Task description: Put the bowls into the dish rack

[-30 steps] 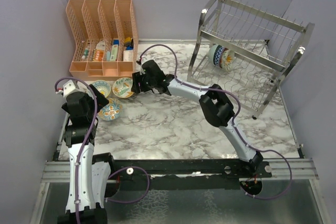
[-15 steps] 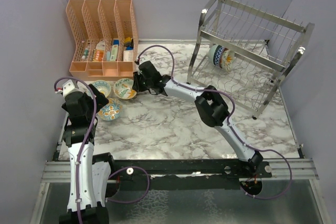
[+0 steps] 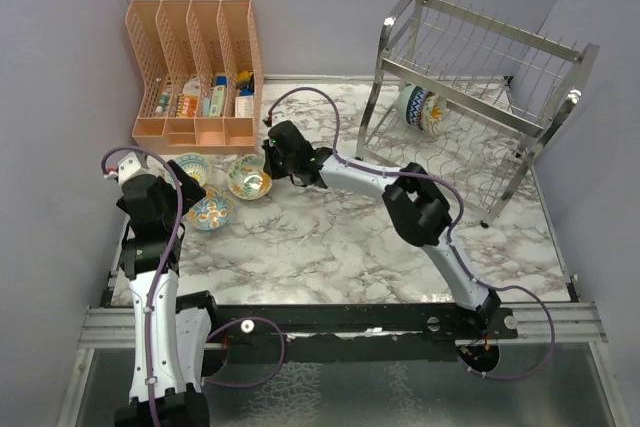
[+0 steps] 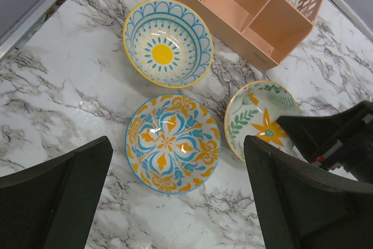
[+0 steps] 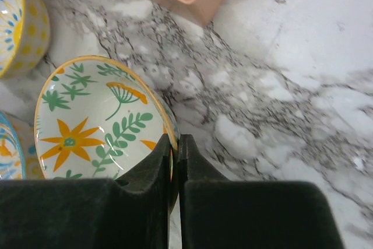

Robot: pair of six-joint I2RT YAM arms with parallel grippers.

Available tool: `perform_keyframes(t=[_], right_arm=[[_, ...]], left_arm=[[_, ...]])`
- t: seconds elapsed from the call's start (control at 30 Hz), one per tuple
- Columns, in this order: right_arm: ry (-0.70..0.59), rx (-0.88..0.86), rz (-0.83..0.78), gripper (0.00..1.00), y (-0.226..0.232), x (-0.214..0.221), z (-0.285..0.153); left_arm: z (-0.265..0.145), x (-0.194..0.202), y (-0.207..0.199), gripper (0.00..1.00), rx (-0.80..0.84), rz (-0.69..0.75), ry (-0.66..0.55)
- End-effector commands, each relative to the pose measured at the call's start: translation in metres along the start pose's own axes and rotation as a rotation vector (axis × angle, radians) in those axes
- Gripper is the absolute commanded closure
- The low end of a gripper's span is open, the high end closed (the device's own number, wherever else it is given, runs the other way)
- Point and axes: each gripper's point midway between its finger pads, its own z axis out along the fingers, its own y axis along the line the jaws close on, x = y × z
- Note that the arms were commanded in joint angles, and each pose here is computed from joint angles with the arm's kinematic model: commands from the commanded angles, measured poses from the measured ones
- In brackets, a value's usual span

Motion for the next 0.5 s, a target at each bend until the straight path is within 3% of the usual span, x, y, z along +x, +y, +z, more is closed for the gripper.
perform_keyframes(t=[0.0,0.47], right_arm=[[-0.049,0.065,-0.051,0.99,-0.009,-0.025,-0.048],[0.112,0.216,-0.015,0.99,-0.107,0.057,-0.163]], left_arm=[[0.001,-0.003,-0.002,0.01,0.023,0.000,-0.015],[0.000,-0.004,-0.002,0.01,0.027,-0.004,-0.022]])
